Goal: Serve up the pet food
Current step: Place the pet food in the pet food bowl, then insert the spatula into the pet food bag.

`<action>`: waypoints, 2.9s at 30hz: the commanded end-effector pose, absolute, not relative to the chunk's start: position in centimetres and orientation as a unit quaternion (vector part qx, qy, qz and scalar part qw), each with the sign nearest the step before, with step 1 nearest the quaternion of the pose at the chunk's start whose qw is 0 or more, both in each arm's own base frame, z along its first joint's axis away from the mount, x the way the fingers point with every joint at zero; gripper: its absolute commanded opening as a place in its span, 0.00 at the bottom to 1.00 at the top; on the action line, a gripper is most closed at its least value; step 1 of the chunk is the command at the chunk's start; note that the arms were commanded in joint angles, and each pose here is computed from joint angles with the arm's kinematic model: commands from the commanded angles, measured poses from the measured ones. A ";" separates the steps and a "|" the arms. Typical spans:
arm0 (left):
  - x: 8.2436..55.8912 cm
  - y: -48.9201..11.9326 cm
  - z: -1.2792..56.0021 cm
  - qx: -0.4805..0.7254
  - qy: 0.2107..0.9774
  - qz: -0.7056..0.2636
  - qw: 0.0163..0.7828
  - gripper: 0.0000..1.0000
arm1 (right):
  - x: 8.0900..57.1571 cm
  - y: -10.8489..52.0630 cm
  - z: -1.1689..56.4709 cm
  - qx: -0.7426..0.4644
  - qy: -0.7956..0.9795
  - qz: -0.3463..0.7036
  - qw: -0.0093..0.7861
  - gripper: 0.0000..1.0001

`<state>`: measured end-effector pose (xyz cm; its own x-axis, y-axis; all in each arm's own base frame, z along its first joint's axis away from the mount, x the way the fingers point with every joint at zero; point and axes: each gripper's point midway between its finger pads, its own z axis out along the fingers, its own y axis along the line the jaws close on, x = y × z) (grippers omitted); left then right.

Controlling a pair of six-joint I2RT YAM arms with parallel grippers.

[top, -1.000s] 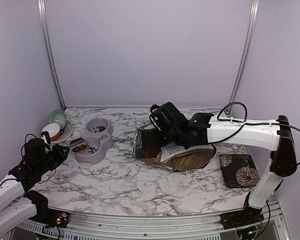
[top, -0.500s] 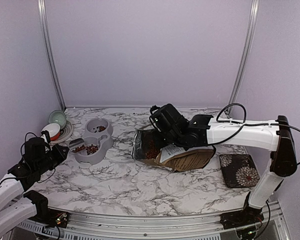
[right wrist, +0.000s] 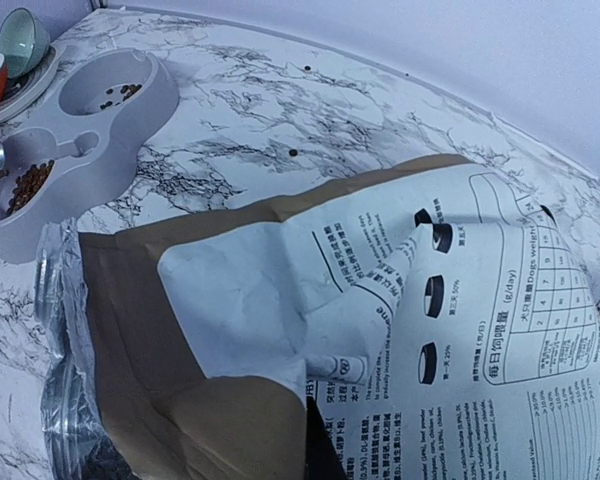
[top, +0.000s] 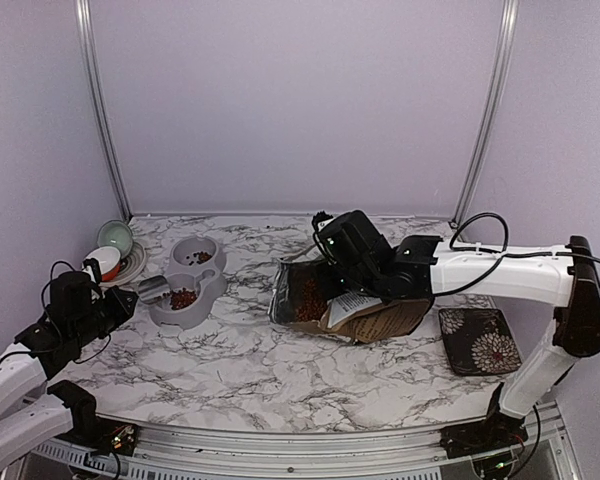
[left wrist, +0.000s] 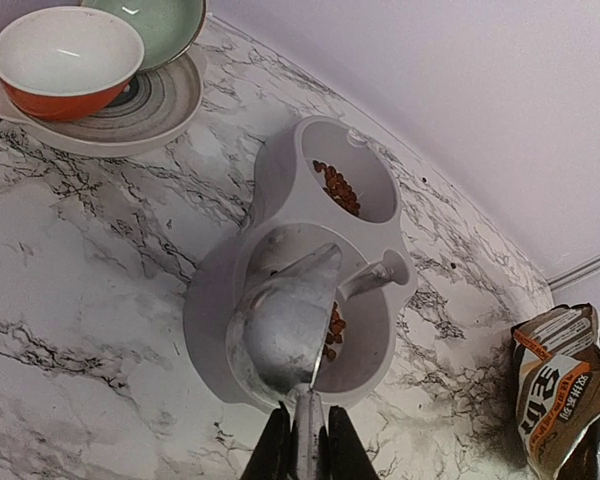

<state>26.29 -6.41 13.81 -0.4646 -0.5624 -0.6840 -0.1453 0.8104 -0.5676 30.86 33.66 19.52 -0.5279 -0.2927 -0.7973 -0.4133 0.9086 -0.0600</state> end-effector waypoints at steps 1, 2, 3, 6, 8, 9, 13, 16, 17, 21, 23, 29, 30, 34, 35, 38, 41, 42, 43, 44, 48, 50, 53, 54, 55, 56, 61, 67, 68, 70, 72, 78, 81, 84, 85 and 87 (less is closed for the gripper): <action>26.5 -6.3 15.0 -0.210 0.823 -0.215 0.482 0.00 | 32.2 32.4 23.3 -0.154 0.858 0.119 0.476 0.00; 26.5 -6.4 14.9 -0.209 0.823 -0.214 0.482 0.00 | 32.2 32.3 23.2 -0.152 0.859 0.122 0.473 0.00; 26.5 -6.4 15.0 -0.209 0.824 -0.213 0.483 0.00 | 32.2 32.3 23.1 -0.152 0.860 0.122 0.471 0.00; 26.5 -6.5 15.1 -0.205 0.825 -0.208 0.484 0.00 | 32.2 32.3 22.8 -0.153 0.862 0.121 0.468 0.00; 26.5 -6.5 15.2 -0.201 0.828 -0.199 0.484 0.00 | 32.2 32.3 22.7 -0.153 0.862 0.122 0.467 0.00; 26.5 -6.4 15.2 -0.199 0.830 -0.193 0.484 0.00 | 32.1 32.4 22.7 -0.155 0.862 0.123 0.467 0.00; 26.4 -6.1 15.5 -0.189 0.837 -0.166 0.486 0.00 | 32.1 32.8 22.7 -0.164 0.861 0.128 0.464 0.00; 26.4 -6.2 15.7 -0.175 0.843 -0.148 0.487 0.00 | 32.2 33.0 22.3 -0.168 0.864 0.123 0.458 0.00; 26.4 -6.1 15.6 -0.173 0.845 -0.141 0.486 0.00 | 32.2 33.0 22.3 -0.168 0.865 0.121 0.457 0.00; 26.4 -6.2 15.6 -0.158 0.855 -0.117 0.480 0.00 | 32.3 33.1 22.0 -0.169 0.868 0.117 0.453 0.00; 26.4 -6.3 15.9 -0.148 0.860 -0.104 0.476 0.00 | 32.4 33.1 22.0 -0.169 0.868 0.115 0.452 0.00; 26.6 -7.6 18.1 -0.129 0.857 -0.124 0.484 0.00 | 32.4 33.1 22.0 -0.168 0.868 0.114 0.452 0.00; 26.6 -8.0 18.7 -0.124 0.855 -0.133 0.486 0.00 | 32.4 33.2 22.1 -0.170 0.868 0.115 0.452 0.00; 26.6 -10.1 20.9 -0.088 0.850 -0.177 0.488 0.00 | 32.4 33.7 22.1 -0.176 0.868 0.122 0.448 0.00; 26.5 -10.8 21.4 -0.077 0.848 -0.192 0.487 0.00 | 32.4 33.8 22.2 -0.177 0.867 0.124 0.448 0.00; 26.0 -13.2 22.7 -0.036 0.841 -0.248 0.479 0.00 | 32.4 34.2 22.3 -0.182 0.866 0.129 0.447 0.00; 25.1 -16.4 24.1 0.015 0.825 -0.323 0.464 0.00 | 32.3 34.8 22.5 -0.190 0.863 0.141 0.446 0.00; 24.8 -17.1 24.5 0.029 0.818 -0.342 0.461 0.00 | 32.4 34.9 22.5 -0.192 0.863 0.143 0.445 0.00; 24.4 -18.0 25.0 0.044 0.811 -0.361 0.458 0.00 | 32.3 35.1 22.4 -0.194 0.863 0.144 0.444 0.00; 23.9 -18.8 25.5 0.061 0.802 -0.381 0.456 0.00 | 32.3 35.2 22.4 -0.195 0.863 0.145 0.443 0.00; 22.3 -21.2 26.7 0.114 0.772 -0.437 0.447 0.00 | 32.1 35.7 22.2 -0.200 0.864 0.149 0.439 0.00; 21.7 -22.2 26.7 0.133 0.765 -0.452 0.439 0.00 | 32.0 35.9 21.9 -0.203 0.864 0.149 0.435 0.00; 21.2 -23.3 26.5 0.148 0.761 -0.464 0.428 0.00 | 31.8 36.2 21.5 -0.208 0.866 0.148 0.431 0.00; 21.2 -23.7 26.3 0.152 0.761 -0.466 0.424 0.00 | 31.8 36.4 21.4 -0.210 0.866 0.147 0.430 0.00; 21.1 -24.0 26.3 0.157 0.760 -0.469 0.422 0.00 | 31.9 36.4 21.5 -0.210 0.865 0.147 0.431 0.00; 20.9 -24.4 26.3 0.163 0.758 -0.472 0.419 0.00 | 31.9 36.5 21.4 -0.211 0.866 0.145 0.430 0.00; 19.9 -26.7 26.3 0.199 0.745 -0.492 0.405 0.00 | 32.1 36.8 21.6 -0.213 0.866 0.140 0.430 0.00; 20.8 -28.8 24.7 0.198 0.761 -0.476 0.395 0.00 | 32.1 36.4 21.7 -0.212 0.867 0.130 0.432 0.00; 21.0 -29.1 24.4 0.195 0.765 -0.470 0.395 0.00 | 32.0 36.3 21.7 -0.212 0.867 0.128 0.432 0.00; 21.7 -29.4 23.8 0.184 0.774 -0.457 0.397 0.00 | 32.0 36.2 21.5 -0.211 0.868 0.126 0.431 0.00; 22.3 -29.8 23.2 0.174 0.783 -0.446 0.397 0.00 | 32.0 36.2 21.4 -0.212 0.868 0.126 0.430 0.00; 23.8 -30.9 21.1 0.159 0.800 -0.416 0.402 0.00 | 31.8 36.0 21.2 -0.212 0.869 0.124 0.429 0.00; 24.3 -31.6 20.2 0.159 0.807 -0.401 0.404 0.00 | 31.6 35.8 20.9 -0.211 0.869 0.127 0.429 0.00; 24.8 -32.4 19.7 0.161 0.811 -0.379 0.415 0.00 | 31.5 35.8 20.5 -0.211 0.870 0.129 0.426 0.00; 25.1 -32.5 19.6 0.158 0.813 -0.371 0.419 0.00 | 31.5 35.8 20.4 -0.212 0.871 0.128 0.425 0.00; 25.7 -32.5 19.0 0.147 0.820 -0.351 0.427 0.00 | 31.5 35.9 20.3 -0.213 0.871 0.129 0.424 0.00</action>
<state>23.55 -32.04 17.10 -0.6698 0.0026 -0.7425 0.5584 0.6608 -0.5014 30.42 35.79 17.45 -0.6020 -0.3225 -0.7305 -0.5021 0.8642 0.0322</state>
